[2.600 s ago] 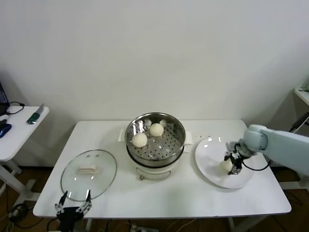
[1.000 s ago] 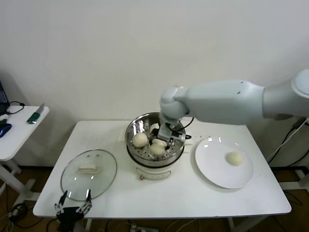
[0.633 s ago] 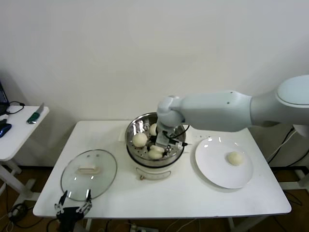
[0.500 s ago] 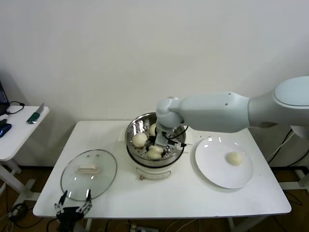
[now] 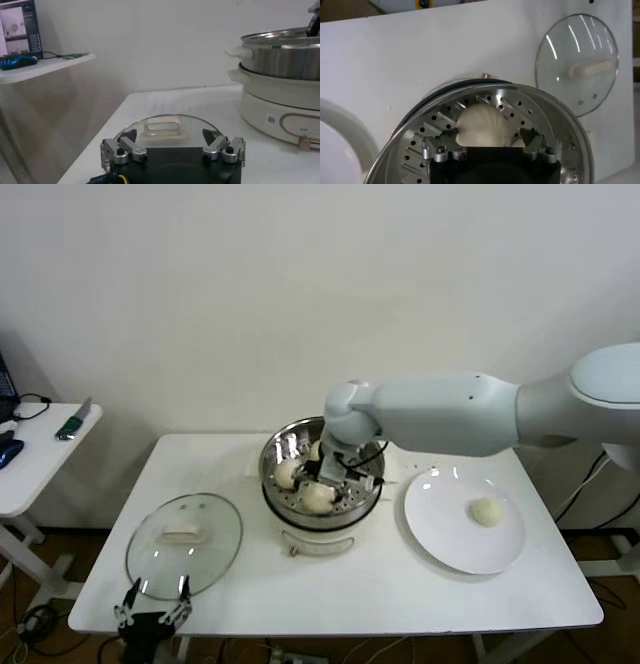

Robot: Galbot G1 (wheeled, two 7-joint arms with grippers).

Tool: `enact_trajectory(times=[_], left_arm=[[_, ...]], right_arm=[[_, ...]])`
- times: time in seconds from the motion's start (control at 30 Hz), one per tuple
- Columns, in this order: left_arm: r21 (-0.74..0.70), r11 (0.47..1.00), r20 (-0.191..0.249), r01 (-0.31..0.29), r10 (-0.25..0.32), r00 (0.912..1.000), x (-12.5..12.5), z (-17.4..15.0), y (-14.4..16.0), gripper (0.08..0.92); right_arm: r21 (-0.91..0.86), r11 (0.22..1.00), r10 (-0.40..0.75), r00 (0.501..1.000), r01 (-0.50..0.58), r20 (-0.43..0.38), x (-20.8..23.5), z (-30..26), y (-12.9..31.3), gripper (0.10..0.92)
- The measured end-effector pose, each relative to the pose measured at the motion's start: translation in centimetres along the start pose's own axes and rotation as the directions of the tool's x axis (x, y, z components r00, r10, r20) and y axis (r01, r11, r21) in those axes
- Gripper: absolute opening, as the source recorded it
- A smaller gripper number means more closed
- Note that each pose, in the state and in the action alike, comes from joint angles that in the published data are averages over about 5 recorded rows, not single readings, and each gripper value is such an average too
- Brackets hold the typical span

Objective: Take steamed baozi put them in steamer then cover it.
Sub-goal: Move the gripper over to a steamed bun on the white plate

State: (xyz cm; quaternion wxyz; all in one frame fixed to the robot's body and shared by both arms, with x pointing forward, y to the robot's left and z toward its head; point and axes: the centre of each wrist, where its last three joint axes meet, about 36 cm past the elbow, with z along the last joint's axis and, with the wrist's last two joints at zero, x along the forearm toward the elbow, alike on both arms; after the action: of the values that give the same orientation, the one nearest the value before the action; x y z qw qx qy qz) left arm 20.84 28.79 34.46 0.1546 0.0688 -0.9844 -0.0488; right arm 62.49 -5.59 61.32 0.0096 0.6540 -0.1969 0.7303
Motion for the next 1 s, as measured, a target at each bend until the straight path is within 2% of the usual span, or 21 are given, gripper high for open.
enact_trajectory(times=[0.23,0.4,0.7,1.0], left_arm=[[-0.001,1.0,0.0,0.0,0.0,1.0,-0.2,0.1,0.0,0.823],[-0.004,1.0,0.001,-0.002,0.002,1.0,-0.5,0.0,0.0,0.823],[-0.006,1.0,0.005,-0.011,0.011,0.9999,-0.9,-0.2,-0.1,0.823],[-0.01,1.0,0.008,-0.012,0.012,0.9999,-1.1,-0.3,0.1,0.823]], right_arm=[[-0.195,0.981,-0.012,1.0,0.009,-0.013,4.5,3.5,3.5,0.823],[-0.396,0.918,-0.004,1.0,-0.009,-0.03,8.5,6.3,8.0,0.823],[-0.727,0.685,-0.049,0.993,-0.044,-0.107,12.5,9.9,19.9,0.823],[-0.885,0.463,-0.123,0.986,-0.046,-0.116,10.6,10.6,30.8,0.823]])
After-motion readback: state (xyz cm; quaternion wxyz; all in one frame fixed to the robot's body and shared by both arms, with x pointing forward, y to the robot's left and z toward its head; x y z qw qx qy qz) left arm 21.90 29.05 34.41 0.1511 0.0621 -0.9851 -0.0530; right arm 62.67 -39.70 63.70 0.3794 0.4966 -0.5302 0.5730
